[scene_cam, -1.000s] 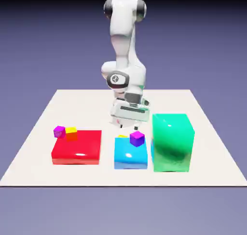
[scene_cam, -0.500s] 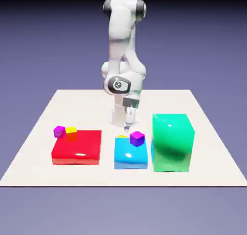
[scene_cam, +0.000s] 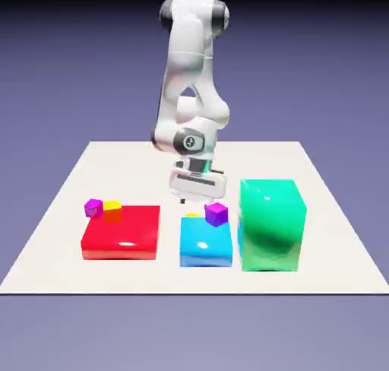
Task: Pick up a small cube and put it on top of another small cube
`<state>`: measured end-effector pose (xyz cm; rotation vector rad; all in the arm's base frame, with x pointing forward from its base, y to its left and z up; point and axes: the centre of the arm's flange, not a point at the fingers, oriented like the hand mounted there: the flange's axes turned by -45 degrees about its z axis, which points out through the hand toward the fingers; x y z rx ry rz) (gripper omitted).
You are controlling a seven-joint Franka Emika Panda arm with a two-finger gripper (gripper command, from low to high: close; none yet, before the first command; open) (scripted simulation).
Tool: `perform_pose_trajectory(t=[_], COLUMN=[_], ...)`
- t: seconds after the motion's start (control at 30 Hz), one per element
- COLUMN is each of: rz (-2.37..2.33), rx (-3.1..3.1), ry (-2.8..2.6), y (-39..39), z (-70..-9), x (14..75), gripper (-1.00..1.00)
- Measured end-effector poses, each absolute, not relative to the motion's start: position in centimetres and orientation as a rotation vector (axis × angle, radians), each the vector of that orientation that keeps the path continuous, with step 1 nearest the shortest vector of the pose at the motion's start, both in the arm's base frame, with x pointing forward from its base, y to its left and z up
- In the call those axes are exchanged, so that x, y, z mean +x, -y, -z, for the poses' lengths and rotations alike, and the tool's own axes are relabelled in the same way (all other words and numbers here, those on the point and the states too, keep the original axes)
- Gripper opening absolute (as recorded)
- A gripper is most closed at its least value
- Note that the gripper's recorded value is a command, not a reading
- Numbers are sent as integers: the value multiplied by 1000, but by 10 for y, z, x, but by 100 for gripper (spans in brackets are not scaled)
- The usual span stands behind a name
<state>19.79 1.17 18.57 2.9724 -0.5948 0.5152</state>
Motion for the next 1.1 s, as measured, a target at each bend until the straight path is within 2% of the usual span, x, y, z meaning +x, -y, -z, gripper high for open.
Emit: perform_pose_trajectory(t=[0.63, 0.67, 1.1], rz=[-509, -515, -491], rx=[2976, 2973, 2996], ry=[599, 594, 623], y=[-7, -5, -15], z=[-122, -119, -157], x=[212, 213, 202], gripper=[0, -100, -100])
